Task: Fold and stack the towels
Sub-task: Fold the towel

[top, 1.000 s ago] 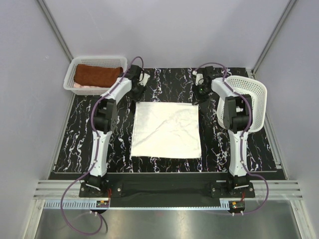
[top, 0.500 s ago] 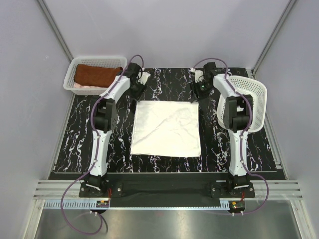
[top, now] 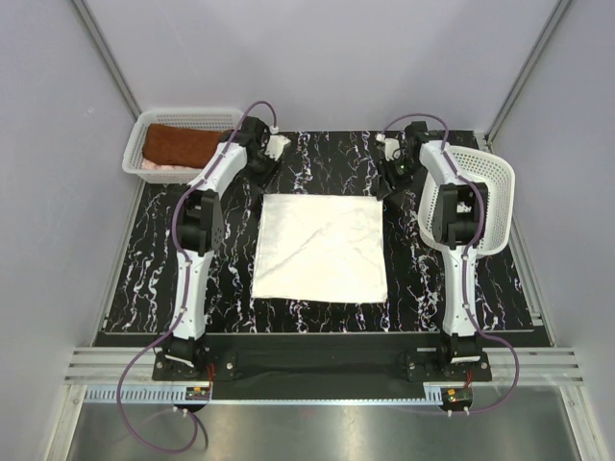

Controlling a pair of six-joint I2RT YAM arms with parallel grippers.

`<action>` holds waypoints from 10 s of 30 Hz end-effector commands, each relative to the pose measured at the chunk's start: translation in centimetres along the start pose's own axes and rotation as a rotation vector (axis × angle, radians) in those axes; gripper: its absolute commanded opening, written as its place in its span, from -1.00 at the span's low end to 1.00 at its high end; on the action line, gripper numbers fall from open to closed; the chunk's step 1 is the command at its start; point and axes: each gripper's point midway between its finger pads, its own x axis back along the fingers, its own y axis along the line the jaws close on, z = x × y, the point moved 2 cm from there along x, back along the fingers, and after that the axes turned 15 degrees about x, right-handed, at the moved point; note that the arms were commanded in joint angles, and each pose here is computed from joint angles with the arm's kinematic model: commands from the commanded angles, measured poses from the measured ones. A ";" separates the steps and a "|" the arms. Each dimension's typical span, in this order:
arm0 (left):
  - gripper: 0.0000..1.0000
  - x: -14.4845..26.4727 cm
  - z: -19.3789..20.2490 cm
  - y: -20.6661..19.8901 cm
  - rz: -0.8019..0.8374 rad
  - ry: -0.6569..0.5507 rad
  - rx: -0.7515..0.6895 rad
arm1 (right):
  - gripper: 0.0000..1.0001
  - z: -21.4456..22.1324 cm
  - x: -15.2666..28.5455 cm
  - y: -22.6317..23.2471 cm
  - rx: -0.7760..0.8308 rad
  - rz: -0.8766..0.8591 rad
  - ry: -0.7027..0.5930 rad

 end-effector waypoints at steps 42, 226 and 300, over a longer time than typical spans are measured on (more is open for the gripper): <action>-1.00 -1.4 0.1 0.0 0.102 0.013 -0.067 | -1.00 -1.0 -1.2 -0.1 0.088 -0.119 -0.076; -0.03 15.3 13.7 -10.7 0.014 -0.154 0.256 | 0.11 6.6 13.3 14.0 -0.536 0.210 -0.239; -0.81 7.3 20.4 -12.0 0.055 0.038 0.768 | -0.78 8.6 7.4 16.4 -0.475 0.405 -0.019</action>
